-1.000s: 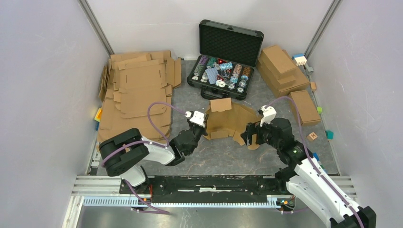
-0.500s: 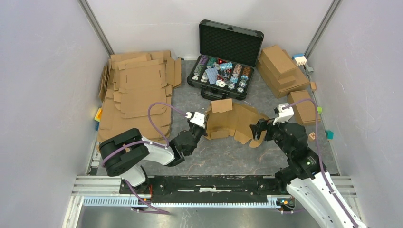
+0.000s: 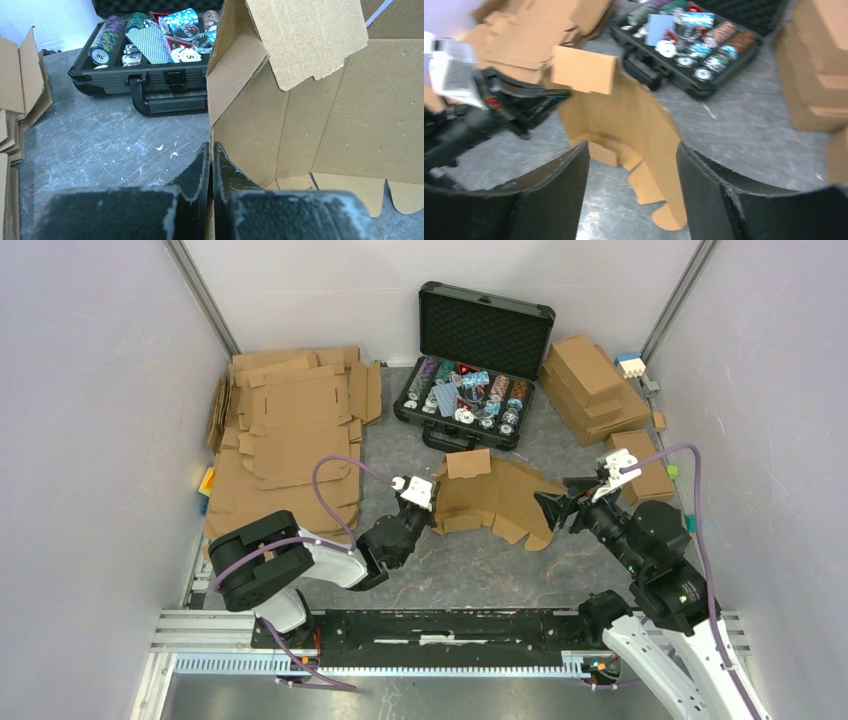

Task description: Fold the paper box

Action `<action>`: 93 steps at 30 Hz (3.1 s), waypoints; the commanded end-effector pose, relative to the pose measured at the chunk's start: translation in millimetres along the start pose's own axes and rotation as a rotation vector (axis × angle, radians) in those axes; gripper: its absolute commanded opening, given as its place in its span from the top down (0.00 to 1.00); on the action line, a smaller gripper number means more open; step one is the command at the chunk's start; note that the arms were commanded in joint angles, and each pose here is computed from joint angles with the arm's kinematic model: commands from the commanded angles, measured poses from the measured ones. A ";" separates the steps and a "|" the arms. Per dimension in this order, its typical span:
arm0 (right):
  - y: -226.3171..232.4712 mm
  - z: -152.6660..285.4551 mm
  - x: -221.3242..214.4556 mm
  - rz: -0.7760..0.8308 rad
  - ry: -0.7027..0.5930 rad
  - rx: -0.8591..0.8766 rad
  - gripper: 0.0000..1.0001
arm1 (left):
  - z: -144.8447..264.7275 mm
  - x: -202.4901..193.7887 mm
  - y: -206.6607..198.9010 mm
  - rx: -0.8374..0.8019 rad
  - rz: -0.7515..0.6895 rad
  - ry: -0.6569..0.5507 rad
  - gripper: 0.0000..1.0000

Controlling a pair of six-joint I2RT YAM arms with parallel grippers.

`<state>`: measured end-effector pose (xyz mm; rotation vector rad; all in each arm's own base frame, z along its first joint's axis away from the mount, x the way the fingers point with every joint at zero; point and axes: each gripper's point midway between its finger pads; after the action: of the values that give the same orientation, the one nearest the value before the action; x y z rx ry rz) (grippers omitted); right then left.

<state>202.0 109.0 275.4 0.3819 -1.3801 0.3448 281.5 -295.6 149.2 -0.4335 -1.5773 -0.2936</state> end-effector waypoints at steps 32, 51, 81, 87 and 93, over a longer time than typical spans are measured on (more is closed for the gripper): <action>68.0 -116.4 -146.8 0.035 0.204 0.049 1.00 | 0.9 7.4 -1.3 -0.001 -0.006 -0.033 0.98; 79.2 -144.5 -150.2 0.121 0.093 0.027 1.00 | 0.9 7.8 -2.7 -0.006 0.000 -0.033 0.98; 108.4 -115.7 -196.6 0.144 0.304 0.180 1.00 | 0.4 3.5 -8.3 0.012 0.034 -0.021 0.95; 111.5 -109.5 -208.7 0.147 0.336 0.192 1.00 | 0.4 3.0 -9.9 0.050 0.001 -0.027 0.93; 114.9 -99.7 -214.1 0.134 0.343 0.208 1.00 | 0.4 1.2 -10.7 0.053 -0.011 -0.026 0.93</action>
<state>210.8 252.3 52.8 0.3483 -1.0299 0.6520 273.3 -304.8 144.5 -0.4195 -1.5783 -0.2719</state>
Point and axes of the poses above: each gripper's point midway between its finger pads, its own z axis back along the fingers, its own y axis along the line the jaws close on, x = y × z, and after that the axes turned 4 degrees about z, right-handed
